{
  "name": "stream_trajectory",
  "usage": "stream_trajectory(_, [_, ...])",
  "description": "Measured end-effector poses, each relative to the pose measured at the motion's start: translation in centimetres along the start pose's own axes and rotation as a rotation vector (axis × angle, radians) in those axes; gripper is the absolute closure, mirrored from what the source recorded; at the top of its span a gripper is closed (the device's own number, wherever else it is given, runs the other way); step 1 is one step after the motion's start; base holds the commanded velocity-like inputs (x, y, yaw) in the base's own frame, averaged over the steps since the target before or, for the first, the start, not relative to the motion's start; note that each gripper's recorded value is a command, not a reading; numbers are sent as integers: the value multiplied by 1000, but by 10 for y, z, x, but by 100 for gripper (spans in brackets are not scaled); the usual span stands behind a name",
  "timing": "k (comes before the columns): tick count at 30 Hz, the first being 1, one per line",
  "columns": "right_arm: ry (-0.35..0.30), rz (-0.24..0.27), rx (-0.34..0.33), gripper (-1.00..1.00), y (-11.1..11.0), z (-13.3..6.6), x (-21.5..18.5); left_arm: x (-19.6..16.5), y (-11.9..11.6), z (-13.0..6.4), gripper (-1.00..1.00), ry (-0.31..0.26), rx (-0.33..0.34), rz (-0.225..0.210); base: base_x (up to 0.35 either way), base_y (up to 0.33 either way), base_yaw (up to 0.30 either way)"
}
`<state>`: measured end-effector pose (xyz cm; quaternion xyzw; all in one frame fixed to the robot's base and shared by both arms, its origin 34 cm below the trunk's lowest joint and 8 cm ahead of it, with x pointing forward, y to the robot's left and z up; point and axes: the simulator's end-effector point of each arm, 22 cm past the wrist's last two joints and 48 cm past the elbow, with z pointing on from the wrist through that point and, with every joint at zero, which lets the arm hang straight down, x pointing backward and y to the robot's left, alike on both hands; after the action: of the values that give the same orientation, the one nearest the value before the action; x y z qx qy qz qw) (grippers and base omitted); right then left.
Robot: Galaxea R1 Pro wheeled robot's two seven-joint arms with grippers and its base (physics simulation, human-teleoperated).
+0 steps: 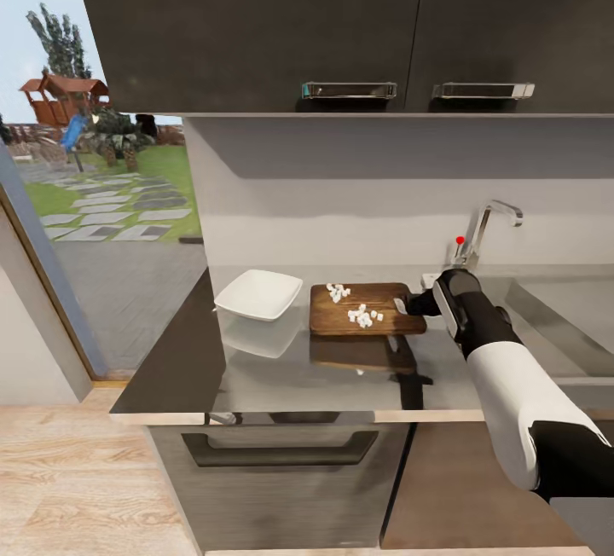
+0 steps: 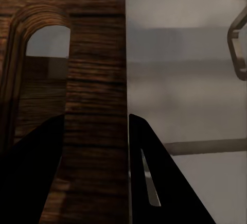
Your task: In the kitchen, take the Vidalia onion out of the sink, dice it on the chopping board with the paring knife, put the diced onion into the bowl on the countertop, then place both the paring knife and the chopping board into the sink.
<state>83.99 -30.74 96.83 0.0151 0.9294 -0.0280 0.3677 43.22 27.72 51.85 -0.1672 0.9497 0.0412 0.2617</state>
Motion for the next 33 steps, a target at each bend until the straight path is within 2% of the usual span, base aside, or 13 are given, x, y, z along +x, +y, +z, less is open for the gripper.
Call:
stream_trajectory(5, [-2,1,-20,100,12,-1,-2,0,0,0,-100,0,0,0,0,0,0])
stream_trajectory(29, [-12,-3,-21,100,15,-4,-9,0,0,0,-100,0,0,0,0,0,0])
stream_trajectory(33, [-12,-2,-36,100,23,-5,-10,0,0,0,-100,0,1,0,0,0,0])
